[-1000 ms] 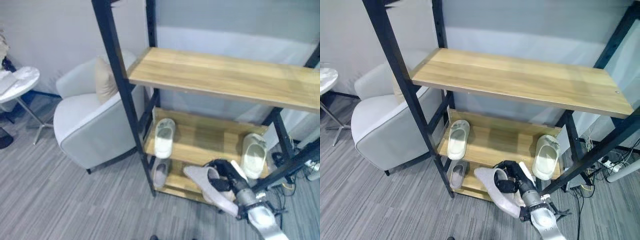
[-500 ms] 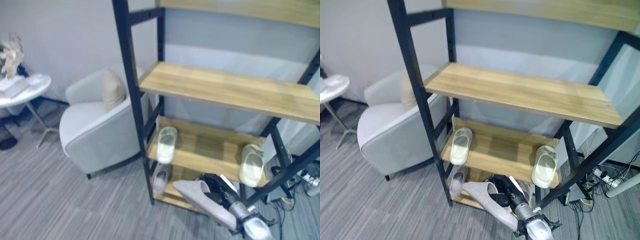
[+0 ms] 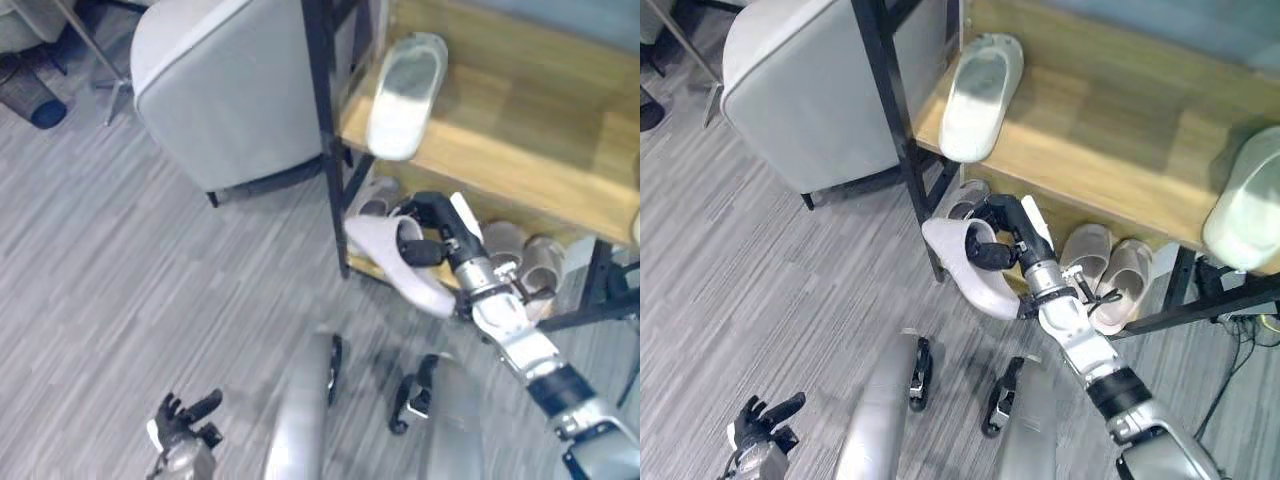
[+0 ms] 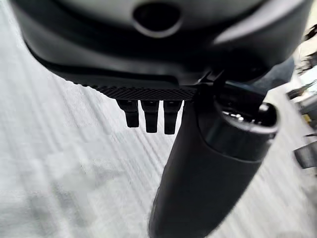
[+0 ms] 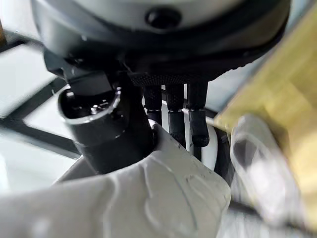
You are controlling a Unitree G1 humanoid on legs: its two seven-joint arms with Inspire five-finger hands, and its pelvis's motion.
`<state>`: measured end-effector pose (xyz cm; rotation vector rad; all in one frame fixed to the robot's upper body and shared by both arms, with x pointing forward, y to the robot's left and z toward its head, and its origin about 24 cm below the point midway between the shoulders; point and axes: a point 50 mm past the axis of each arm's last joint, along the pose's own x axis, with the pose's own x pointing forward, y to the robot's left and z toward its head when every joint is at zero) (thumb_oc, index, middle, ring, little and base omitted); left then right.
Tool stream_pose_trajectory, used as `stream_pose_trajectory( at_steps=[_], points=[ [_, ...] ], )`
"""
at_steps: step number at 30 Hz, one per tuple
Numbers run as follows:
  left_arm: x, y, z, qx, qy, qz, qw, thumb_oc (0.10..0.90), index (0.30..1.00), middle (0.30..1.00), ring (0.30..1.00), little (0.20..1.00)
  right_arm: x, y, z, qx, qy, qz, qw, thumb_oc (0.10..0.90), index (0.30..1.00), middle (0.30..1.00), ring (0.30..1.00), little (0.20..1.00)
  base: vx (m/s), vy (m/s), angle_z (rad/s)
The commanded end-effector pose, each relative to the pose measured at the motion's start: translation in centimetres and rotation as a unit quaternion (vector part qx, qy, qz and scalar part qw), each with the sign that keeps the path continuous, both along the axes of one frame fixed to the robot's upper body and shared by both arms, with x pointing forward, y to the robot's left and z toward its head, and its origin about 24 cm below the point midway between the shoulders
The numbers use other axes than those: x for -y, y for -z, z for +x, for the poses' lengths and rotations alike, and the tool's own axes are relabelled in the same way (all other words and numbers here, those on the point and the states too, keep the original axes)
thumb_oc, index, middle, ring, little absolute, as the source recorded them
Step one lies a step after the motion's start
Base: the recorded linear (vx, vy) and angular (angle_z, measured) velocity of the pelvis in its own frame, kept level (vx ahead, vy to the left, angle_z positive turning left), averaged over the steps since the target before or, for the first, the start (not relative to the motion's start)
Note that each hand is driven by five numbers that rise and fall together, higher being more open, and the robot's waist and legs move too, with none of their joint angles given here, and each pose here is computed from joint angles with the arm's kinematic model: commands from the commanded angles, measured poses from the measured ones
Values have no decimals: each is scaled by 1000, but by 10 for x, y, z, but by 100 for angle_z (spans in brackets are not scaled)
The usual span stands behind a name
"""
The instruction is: Arrange the slippers neatly on the shoe rack.
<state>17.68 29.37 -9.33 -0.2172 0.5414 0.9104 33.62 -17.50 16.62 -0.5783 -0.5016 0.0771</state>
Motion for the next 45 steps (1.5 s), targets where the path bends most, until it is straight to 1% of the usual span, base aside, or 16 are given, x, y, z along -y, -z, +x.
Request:
stream_pose_trajectory(
  at_steps=[1,3,4,5,6,8,9,12,13,16,19,25,26,30,43,45],
  points=[
    [2,-30,17,108,-28,41,993,800,900,900,900,900,-1,-90,-7,220,24,-10,975,400,300,300,300,300,-43,37,19],
    [16,-40,14,119,0,74,990,800,900,900,900,900,8,-121,-16,284,55,-50,956,400,300,300,300,300,-18,25,14],
    [22,-35,5,95,15,87,992,800,900,900,900,900,16,-138,-13,305,84,-65,946,400,300,300,300,300,-6,20,7],
    [22,-35,5,95,15,86,992,800,900,900,900,900,16,-138,-13,306,83,-66,946,400,300,300,300,300,-26,29,9],
    [28,-22,-5,51,36,87,994,800,900,900,900,900,18,-179,-10,346,105,-71,930,400,300,300,300,300,-47,16,7],
    [28,-18,-10,38,30,85,995,800,900,900,900,900,17,-192,-11,359,106,-64,925,400,300,300,300,300,-68,2,12],
    [36,-10,-20,14,43,82,996,800,900,900,900,900,16,-212,-14,386,113,-35,915,400,300,300,300,300,-99,-16,20],
    [40,-6,-29,-8,70,94,993,800,900,900,900,900,19,-222,-15,402,127,-25,906,400,300,300,300,300,-80,-22,20],
    [43,-2,-44,-35,104,108,988,800,900,900,900,900,22,-234,-20,423,132,-12,897,400,300,300,300,300,-114,-25,23],
    [45,1,-68,-67,142,126,979,800,900,900,900,900,19,-251,-28,449,129,-9,884,400,300,300,300,300,-102,-7,8],
    [45,-1,-82,-76,165,130,975,800,900,900,900,900,23,-256,-20,435,154,-29,886,400,300,300,300,300,-29,-9,-2],
    [52,-2,-101,-81,171,114,975,800,900,900,900,900,27,-251,-5,402,177,-24,898,400,300,300,300,300,30,21,-3],
    [15,17,-121,-166,109,131,971,800,900,900,900,900,35,-256,-5,405,187,-4,895,400,300,300,300,300,47,34,-7],
    [24,12,-105,-118,113,125,979,800,900,900,900,900,39,-247,3,390,212,-14,896,400,300,300,300,300,37,45,-14],
    [25,5,-114,-113,139,133,975,800,900,900,900,900,63,-234,0,395,257,2,882,400,300,300,300,300,17,12,-7],
    [27,8,-117,-120,148,113,975,800,900,900,900,900,62,-230,3,388,276,-43,878,400,300,300,300,300,8,6,-6]
  ],
)
